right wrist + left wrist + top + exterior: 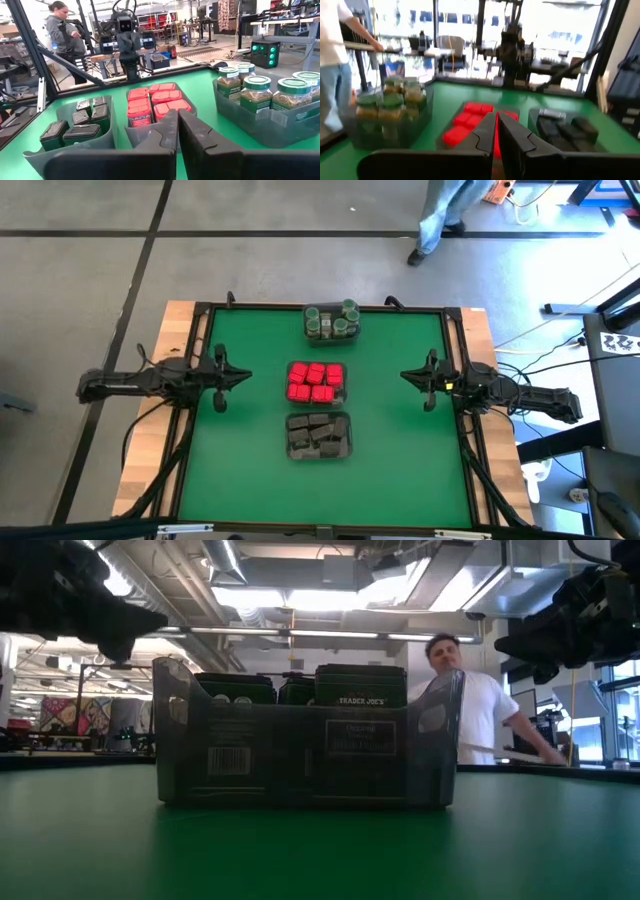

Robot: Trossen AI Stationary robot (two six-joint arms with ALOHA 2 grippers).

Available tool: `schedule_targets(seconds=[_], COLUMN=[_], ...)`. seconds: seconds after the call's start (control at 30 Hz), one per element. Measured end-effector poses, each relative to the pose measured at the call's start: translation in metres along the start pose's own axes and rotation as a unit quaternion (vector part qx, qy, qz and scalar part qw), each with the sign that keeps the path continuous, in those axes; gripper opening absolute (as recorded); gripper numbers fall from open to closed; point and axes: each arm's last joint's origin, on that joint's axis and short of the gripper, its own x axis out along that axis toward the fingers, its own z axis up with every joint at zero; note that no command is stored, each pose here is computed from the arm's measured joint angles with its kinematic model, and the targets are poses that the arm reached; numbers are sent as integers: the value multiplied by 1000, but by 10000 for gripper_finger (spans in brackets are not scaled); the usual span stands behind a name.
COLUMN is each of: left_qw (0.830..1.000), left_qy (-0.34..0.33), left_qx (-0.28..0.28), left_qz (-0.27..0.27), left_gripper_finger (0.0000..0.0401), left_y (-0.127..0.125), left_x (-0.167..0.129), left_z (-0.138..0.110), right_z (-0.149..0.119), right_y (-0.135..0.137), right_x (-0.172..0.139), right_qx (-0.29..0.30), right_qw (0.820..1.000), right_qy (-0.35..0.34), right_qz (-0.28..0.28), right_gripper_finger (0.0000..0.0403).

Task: Sort spices by type
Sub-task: Return to Home Position

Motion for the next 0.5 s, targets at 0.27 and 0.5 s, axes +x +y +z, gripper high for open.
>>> schedule_targets(seconds=[0.27, 0.5], left_qw=[1000, 1000], left_qy=[-20, -13], left_qx=[-4, -18], left_qz=[-9, -15], left_gripper_finger=[17, 17], left_y=[0, 0], left_x=[-3, 0], left_z=[-1, -9], right_z=[-1, -2], right_y=[0, 0], right_x=[0, 1], right_qx=[-4, -17], right_qw=[1000, 1000], right_qy=[4, 2], right_qz=[-1, 0], right_gripper_finger=[14, 14])
